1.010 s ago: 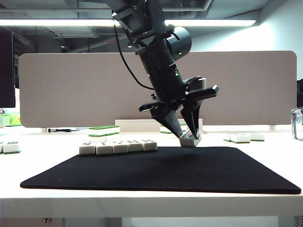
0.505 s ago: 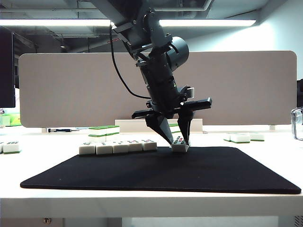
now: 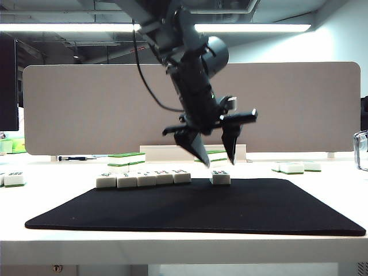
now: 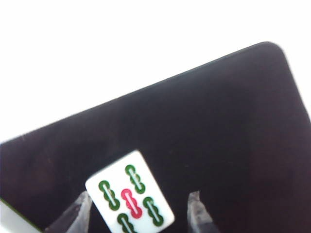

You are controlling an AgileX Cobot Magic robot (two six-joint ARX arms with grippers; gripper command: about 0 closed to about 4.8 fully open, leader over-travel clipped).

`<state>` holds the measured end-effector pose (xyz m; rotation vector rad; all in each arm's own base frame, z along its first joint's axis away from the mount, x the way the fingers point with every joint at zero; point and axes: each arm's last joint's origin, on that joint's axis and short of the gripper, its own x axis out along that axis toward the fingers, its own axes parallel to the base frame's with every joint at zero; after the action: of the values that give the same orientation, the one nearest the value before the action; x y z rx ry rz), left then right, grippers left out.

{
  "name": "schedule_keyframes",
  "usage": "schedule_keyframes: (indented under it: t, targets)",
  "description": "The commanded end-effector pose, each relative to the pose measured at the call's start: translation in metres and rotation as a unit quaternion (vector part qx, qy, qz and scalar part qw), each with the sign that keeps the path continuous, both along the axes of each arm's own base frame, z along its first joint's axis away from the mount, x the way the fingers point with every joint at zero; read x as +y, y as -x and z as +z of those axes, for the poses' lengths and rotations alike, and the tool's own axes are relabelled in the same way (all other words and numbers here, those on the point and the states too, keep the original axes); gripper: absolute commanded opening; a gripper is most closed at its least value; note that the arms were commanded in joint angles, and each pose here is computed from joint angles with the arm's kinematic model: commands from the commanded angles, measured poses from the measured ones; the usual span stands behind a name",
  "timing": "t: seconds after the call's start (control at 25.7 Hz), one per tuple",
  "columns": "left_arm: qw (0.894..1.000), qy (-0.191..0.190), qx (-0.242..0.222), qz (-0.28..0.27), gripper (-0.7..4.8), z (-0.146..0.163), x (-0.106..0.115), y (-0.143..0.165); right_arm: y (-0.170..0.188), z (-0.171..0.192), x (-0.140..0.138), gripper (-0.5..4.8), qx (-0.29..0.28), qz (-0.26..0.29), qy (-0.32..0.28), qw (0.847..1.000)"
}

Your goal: Align six mahjong tiles in a row on the table.

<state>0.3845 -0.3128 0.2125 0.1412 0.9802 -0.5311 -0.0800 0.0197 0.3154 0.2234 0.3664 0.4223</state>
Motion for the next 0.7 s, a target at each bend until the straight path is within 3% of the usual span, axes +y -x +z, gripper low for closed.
schedule_keyframes:
  t: [0.04, 0.12, 0.19, 0.31, 0.43, 0.54, 0.62, 0.7]
  targets:
    - [0.997, -0.03, -0.029, -0.067, 2.55, 0.024, 0.001, 0.003, 0.003, 0.0, 0.0, -0.01, -0.014, 0.0, 0.002, 1.0]
    - [0.992, -0.054, -0.046, -0.106, 2.56, 0.032, 0.004, 0.002, 0.003, 0.0, 0.0, -0.01, -0.014, 0.0, 0.002, 1.0]
    - [0.976, -0.097, -0.073, -0.179, 2.79, 0.034, 0.008, 0.0, 0.003, 0.0, 0.0, -0.01, -0.014, 0.0, 0.002, 1.0]
    - [0.948, -0.153, -0.074, -0.269, 3.86, 0.025, 0.015, -0.001, 0.003, 0.0, 0.0, -0.01, -0.014, 0.0, 0.002, 1.0]
    - [0.923, -0.178, -0.076, -0.333, 4.06, 0.018, 0.017, -0.002, 0.003, 0.0, 0.0, -0.01, -0.014, 0.0, 0.002, 1.0]
    - [0.903, -0.158, -0.093, -0.387, 4.04, 0.016, 0.018, -0.005, 0.003, 0.0, 0.0, -0.01, -0.014, 0.0, 0.002, 1.0]
    - [0.898, -0.136, -0.112, -0.403, 4.03, 0.015, 0.015, -0.008, 0.003, 0.0, 0.0, -0.01, -0.014, -0.001, 0.002, 1.0]
    - [0.899, -0.134, -0.126, -0.398, 4.0, 0.015, 0.015, -0.012, 0.003, 0.0, 0.0, -0.01, -0.014, 0.0, 0.002, 1.0]
